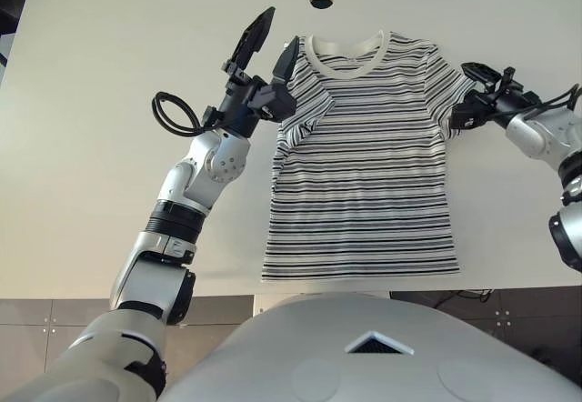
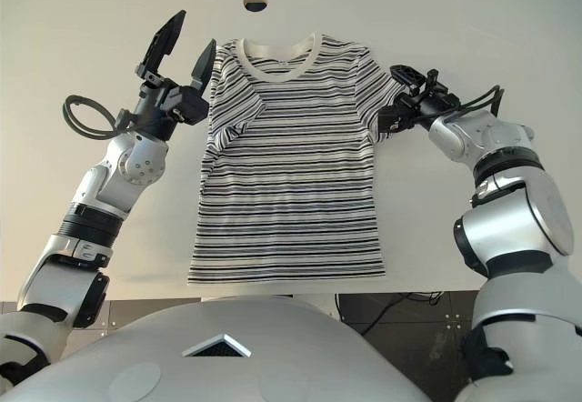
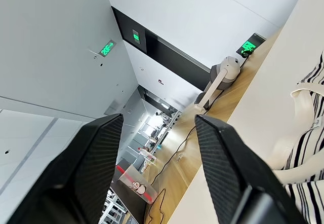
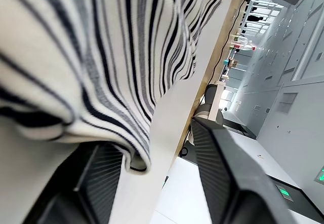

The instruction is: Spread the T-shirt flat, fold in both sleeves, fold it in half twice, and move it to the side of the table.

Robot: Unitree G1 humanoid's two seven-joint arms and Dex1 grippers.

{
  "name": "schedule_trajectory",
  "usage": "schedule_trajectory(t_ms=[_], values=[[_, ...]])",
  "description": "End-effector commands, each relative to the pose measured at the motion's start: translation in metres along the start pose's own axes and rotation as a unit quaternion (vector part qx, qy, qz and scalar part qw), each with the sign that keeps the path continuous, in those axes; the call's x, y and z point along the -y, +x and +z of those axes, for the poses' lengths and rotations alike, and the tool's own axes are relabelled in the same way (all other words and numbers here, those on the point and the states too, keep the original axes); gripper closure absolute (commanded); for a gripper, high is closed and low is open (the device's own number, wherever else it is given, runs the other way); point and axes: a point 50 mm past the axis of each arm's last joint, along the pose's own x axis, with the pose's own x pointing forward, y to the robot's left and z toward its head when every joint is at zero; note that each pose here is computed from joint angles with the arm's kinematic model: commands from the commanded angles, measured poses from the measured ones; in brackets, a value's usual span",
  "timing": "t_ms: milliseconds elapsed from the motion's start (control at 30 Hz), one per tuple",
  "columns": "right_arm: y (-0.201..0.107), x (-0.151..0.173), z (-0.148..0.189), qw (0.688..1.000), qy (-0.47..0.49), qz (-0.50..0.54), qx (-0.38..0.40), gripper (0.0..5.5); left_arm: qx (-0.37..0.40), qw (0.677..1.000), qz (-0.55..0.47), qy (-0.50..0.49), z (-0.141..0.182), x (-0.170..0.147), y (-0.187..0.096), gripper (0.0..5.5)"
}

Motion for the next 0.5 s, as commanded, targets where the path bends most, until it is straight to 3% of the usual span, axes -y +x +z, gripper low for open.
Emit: schedule_trajectory(t_ms=[33, 300, 500], values=[[-0.004, -0.012, 0.0, 1.0, 0.001, 0.03, -0.005, 3.98, -0.005, 1.0, 0.0, -0.002, -0.001, 0.001, 0.001, 2.85], [-0.005, -0.015, 0.002, 0.999, 0.006, 0.037, 0.002, 5.38, 0.0, 1.0, -0.002, -0.006, 0.002, 0.002, 0.001, 2.85], [-0.008, -0.001, -0.003, 0.999, 0.033, -0.02, 0.006, 5.38, -0.003, 1.0, -0.002, -0.006, 0.001, 0.003, -0.002, 2.85]])
